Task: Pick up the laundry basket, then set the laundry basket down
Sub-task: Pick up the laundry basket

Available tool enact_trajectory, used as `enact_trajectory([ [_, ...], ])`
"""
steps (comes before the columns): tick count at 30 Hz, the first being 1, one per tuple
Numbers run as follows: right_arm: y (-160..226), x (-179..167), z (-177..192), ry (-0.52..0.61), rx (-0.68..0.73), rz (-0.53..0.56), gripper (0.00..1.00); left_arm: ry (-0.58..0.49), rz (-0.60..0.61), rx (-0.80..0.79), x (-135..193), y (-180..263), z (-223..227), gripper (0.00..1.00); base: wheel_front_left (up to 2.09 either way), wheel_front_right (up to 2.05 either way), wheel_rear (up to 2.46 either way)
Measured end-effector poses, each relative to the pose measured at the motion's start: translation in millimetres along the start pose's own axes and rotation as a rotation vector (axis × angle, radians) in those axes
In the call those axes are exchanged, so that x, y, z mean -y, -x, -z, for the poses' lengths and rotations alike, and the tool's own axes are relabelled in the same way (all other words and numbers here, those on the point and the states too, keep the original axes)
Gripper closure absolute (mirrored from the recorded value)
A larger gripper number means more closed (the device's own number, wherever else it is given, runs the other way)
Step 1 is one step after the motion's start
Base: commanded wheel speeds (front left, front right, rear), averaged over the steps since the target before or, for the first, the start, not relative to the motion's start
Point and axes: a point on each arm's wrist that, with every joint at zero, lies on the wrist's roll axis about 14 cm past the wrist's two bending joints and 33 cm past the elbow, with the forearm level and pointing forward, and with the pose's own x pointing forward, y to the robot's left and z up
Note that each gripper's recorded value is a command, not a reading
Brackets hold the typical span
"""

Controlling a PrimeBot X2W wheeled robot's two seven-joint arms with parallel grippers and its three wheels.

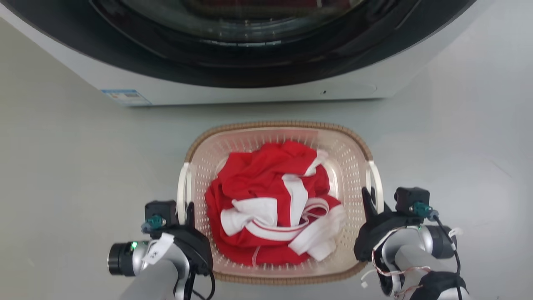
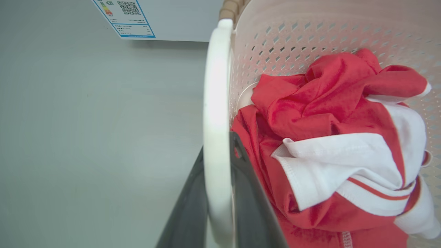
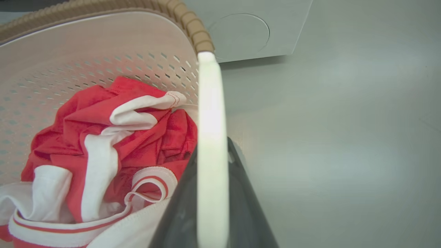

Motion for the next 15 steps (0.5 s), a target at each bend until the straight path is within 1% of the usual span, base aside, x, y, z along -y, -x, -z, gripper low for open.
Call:
enact_trajectory([
  [5, 29.1, -4.1, 13.3, -0.008, -0.053, 0.007, 1.0, -0.003, 0.018, -0.021, 5.4, 24.7, 12.2, 1.0, 0.0, 0.0, 0.0],
  [15, 73.9, -14.1, 33.0, -0.041, -0.108, 0.011, 1.0, -0.02, 0.047, -0.063, 9.7, 64.1, 35.6, 1.0, 0.0, 0.0, 0.0],
])
